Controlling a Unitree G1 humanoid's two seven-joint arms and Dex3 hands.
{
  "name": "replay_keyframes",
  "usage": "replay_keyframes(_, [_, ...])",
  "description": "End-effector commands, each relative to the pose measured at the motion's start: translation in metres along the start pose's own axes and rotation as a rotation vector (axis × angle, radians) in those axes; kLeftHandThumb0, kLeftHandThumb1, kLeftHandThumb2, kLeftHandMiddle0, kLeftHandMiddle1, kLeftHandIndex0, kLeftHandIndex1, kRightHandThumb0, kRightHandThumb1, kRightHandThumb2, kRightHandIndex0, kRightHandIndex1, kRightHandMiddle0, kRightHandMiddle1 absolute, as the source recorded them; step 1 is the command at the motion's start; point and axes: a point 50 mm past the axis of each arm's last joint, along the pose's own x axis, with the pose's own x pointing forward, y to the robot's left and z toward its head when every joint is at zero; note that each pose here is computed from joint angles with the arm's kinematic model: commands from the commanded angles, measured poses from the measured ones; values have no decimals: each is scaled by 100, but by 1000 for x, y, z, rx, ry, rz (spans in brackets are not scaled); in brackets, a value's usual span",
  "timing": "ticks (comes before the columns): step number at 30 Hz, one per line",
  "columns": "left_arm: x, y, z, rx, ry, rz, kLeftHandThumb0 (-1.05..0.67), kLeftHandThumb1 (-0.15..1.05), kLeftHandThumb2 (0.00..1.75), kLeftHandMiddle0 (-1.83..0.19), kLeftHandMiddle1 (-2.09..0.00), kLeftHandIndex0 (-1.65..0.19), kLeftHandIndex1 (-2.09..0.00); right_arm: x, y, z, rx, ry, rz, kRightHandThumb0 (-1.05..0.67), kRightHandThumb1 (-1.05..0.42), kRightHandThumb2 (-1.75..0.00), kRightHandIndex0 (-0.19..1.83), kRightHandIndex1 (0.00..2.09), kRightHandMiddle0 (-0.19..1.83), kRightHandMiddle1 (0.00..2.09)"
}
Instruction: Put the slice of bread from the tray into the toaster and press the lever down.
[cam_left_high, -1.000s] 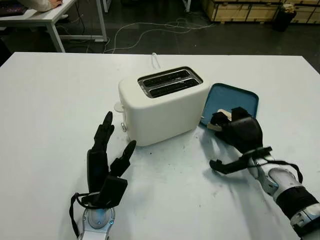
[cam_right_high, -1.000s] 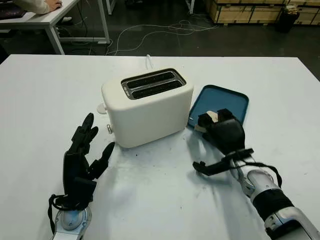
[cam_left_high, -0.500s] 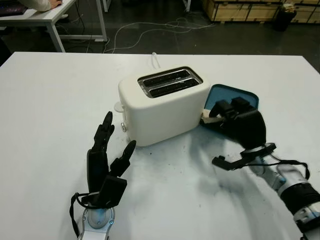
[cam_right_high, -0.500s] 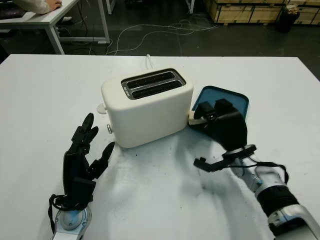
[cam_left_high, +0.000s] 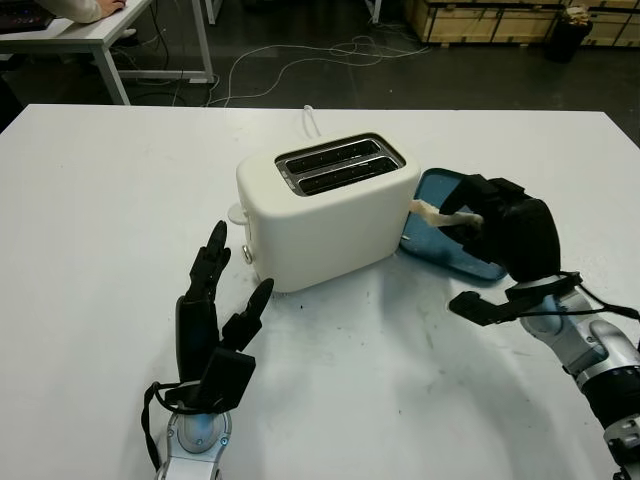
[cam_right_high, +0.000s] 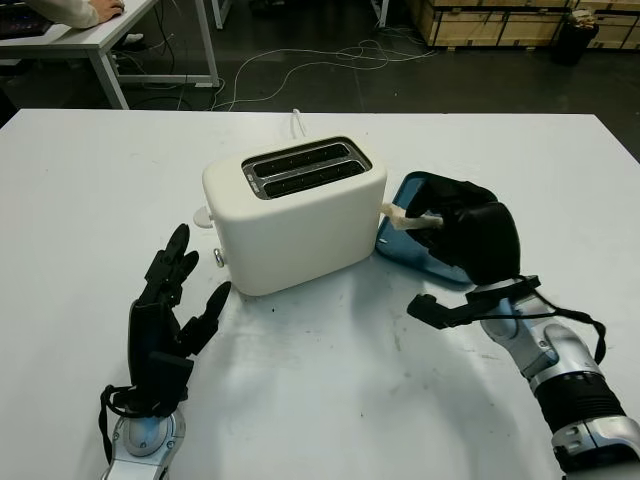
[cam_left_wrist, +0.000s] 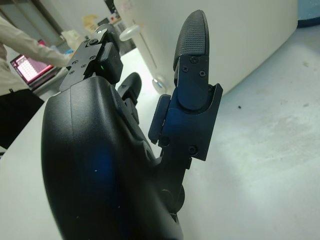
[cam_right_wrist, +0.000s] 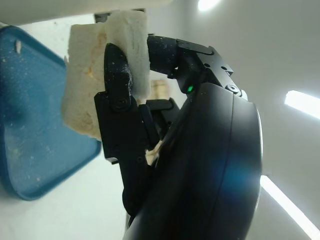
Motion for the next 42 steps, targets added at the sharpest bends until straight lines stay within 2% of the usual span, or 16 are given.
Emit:
replay_keyframes(1, [2, -4, 2, -30, -10, 15, -57, 92, 29, 0, -64, -23, 0, 18, -35, -7, 39, 3, 3, -33, -92, -33, 61, 175, 41, 174])
replay_keyframes(6, [4, -6, 2, -27, -5, 10, -59, 92, 30, 0, -65, -23, 0, 45, -81, -15, 122, 2, 87, -29, -92, -32, 63, 175, 41, 175])
replay_keyframes(10, [6, -6, 3, -27, -8, 10, -58, 92, 29, 0, -65, -23, 0, 74, -110, -9, 237, -38, 152, -25, -92, -31, 63, 175, 43, 175])
replay_keyframes(16, [6, -4, 4, -6, -12, 24, -60, 92, 30, -1, -67, -25, -1, 116, -146, 20, 275, -86, 196, -33, -92, -24, 66, 175, 49, 171])
replay_keyframes(20, [5, -3, 5, -5, -11, 28, -60, 92, 31, 0, -67, -24, -1, 141, -161, 45, 281, -96, 202, -29, -92, -19, 72, 175, 54, 174])
replay_keyframes(26, [4, -3, 5, -6, -14, 32, -59, 92, 31, 0, -66, -24, -1, 164, -161, 73, 517, -135, 250, -25, -92, -16, 89, 175, 72, 175])
replay_keyframes(32, [4, -3, 5, -5, -15, 41, -59, 92, 30, 0, -68, -25, -1, 179, -154, 107, 636, -220, 367, -31, -92, -13, 105, 175, 86, 175])
replay_keyframes(35, [3, -3, 4, 3, -18, 42, -59, 92, 31, 0, -68, -25, -1, 183, -142, 119, 696, -268, 440, -32, -92, -17, 109, 175, 89, 175])
replay_keyframes(40, [3, -3, 4, 9, -22, 45, -58, 92, 32, 0, -67, -25, -1, 185, -122, 128, 760, -278, 551, -50, -92, -12, 115, 175, 98, 175])
replay_keyframes(42, [4, -3, 4, 5, -21, 50, -59, 92, 31, 0, -67, -25, -1, 186, -114, 131, 795, -264, 605, -47, -92, -12, 116, 175, 99, 175])
